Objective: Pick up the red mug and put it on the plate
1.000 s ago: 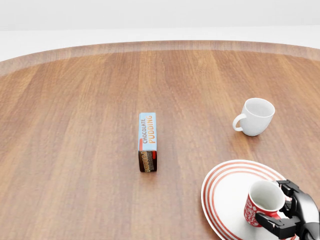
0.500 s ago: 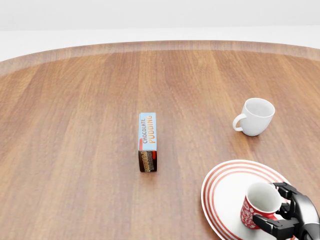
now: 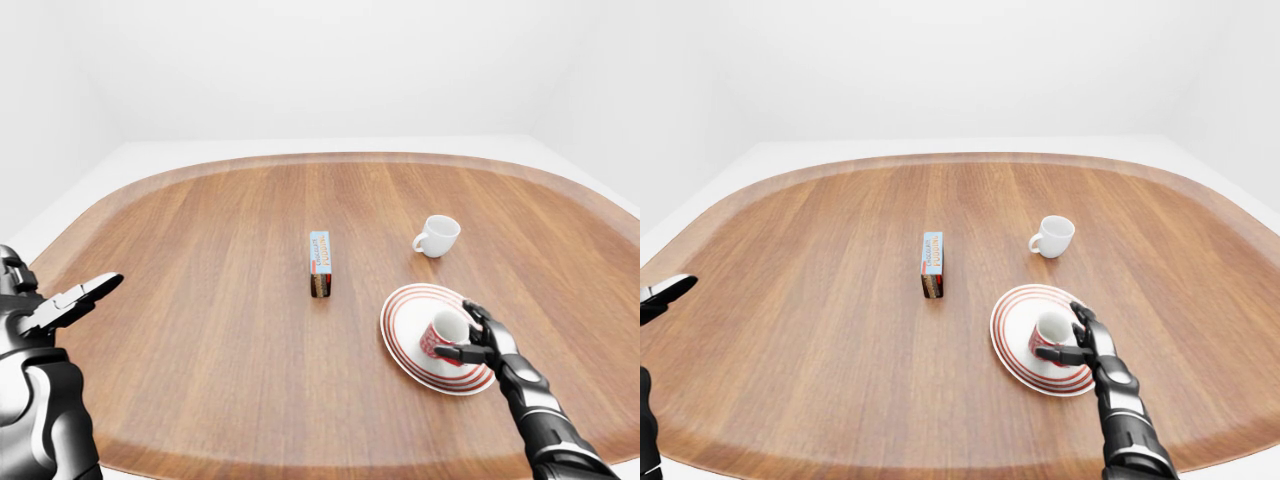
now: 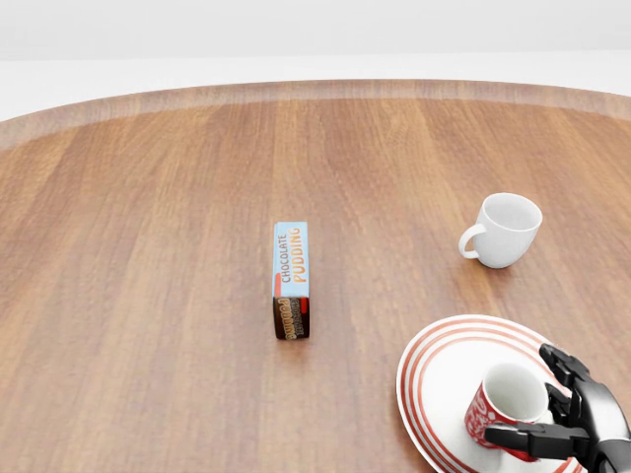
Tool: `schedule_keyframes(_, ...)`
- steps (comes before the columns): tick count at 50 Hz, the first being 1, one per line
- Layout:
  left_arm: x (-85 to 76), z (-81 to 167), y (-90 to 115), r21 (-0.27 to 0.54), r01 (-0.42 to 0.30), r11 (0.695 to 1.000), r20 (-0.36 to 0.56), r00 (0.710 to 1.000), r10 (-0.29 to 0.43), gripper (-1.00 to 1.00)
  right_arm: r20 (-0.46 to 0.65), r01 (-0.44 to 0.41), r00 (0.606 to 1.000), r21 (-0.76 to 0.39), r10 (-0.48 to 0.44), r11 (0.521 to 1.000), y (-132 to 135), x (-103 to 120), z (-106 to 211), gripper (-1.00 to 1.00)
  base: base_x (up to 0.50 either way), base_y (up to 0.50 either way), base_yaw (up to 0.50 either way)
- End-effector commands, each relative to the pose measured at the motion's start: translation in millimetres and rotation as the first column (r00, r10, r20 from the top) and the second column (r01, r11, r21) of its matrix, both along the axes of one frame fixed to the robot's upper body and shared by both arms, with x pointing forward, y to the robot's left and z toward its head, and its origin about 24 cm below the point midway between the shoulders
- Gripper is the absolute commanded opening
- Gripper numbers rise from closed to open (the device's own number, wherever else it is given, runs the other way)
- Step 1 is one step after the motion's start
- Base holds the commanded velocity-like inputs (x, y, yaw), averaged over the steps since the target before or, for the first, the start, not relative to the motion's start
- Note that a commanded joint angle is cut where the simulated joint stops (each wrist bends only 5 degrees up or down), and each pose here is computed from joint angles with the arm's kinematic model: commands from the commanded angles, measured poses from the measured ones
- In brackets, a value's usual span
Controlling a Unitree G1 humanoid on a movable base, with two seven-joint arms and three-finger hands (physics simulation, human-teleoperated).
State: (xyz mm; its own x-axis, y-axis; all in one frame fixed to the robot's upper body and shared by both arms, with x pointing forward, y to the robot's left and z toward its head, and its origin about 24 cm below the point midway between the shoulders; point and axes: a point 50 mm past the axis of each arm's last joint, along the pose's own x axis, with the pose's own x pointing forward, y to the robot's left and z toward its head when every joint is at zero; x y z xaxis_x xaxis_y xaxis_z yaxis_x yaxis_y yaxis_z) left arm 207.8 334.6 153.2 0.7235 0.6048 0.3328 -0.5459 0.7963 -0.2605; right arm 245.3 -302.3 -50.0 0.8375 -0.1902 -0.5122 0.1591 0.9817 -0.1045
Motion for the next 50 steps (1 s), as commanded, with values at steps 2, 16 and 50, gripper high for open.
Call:
schedule_keyframes(2,0.1,-0.5,0.0,-0.001,0.0,1.0,-0.002,1.0,0.0,1.0,0.015,-0.015,1.0,0.008,0.015,1.0,0.5,0.8,2.2,1.0,0.0,0.0,0.0)
schedule_keyframes(16,-0.6,0.2,-0.1,0.001,-0.001,1.0,0.0,1.0,0.001,1.0,0.158,-0.074,0.985,-0.008,0.074,0.997,4.1,5.8,25.8,1.0,0.0,0.0,0.0)
schedule_keyframes(50,-1.8,1.7,-0.3,0.004,-0.003,1.0,0.008,1.0,0.003,1.0,0.51,0.22,0.851,-0.128,-0.126,0.967,-24.6,0.3,104.7,1.0,0.0,0.0,0.0)
